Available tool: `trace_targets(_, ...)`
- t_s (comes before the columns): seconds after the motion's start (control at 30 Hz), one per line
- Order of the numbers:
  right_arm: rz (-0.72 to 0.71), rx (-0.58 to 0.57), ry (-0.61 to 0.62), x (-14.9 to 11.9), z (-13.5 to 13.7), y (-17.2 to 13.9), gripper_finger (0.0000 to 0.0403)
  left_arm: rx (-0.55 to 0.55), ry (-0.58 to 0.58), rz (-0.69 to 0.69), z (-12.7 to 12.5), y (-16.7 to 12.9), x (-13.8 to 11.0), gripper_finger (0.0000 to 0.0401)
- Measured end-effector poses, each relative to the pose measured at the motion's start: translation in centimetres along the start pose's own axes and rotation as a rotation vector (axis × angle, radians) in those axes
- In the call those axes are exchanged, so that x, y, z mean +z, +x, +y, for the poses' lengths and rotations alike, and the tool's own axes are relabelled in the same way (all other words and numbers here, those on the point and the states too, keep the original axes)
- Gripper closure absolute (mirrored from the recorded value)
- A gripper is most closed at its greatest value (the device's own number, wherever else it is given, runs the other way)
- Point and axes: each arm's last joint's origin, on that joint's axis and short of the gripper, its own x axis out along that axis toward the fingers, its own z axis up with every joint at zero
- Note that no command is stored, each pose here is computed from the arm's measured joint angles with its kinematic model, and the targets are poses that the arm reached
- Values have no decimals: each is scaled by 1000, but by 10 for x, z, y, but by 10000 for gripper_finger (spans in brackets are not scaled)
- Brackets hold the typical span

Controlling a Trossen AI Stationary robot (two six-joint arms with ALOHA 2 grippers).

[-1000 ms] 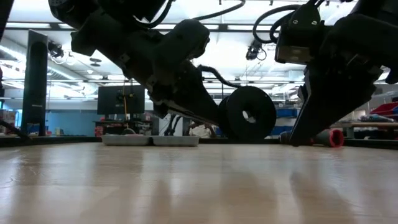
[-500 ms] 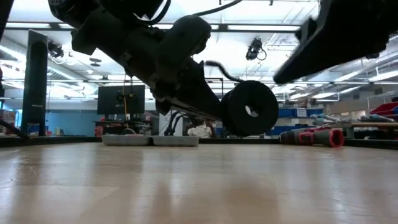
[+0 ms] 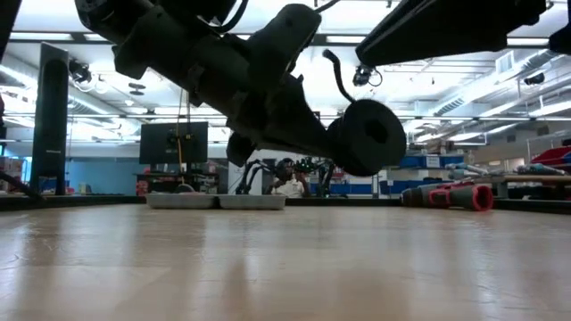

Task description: Coil cords

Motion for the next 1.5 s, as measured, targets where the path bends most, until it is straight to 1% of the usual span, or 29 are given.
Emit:
trace_targets(0.17,-3,12,-37,0,0,0,322,-21,-55,-9,2,2,4,401)
trace_targets(0.27,-7,-19,-58,2,-1,0,310,-32,-80,-18,2,2,6,401)
trace_targets(0.43,-24,-31,-97,14,-5,-1,299,-35,-93,-27,3,3,7,401)
trace_targets(0.53,-21,-33,-135,17,-7,-1,298,-42,-111,-30,3,3,8,401)
trace_targets(0.7,-21,-18,-172,16,-6,0,298,-59,-121,-36,1,2,9,401)
trace_targets(0.83,-19,-16,-177,16,-6,0,297,-62,-125,-38,1,2,9,401)
trace_targets(0.97,-22,-4,-221,16,-6,1,296,-70,-132,-50,1,2,10,401)
trace_targets(1.07,-21,10,-221,16,-8,4,296,-76,-137,-59,0,2,12,401)
trace_targets(1.23,-15,-1,-227,15,-14,9,296,-81,-140,-68,0,2,13,401)
trace_targets(1.5,-44,11,-235,18,-16,11,299,-82,-141,-69,0,2,13,401)
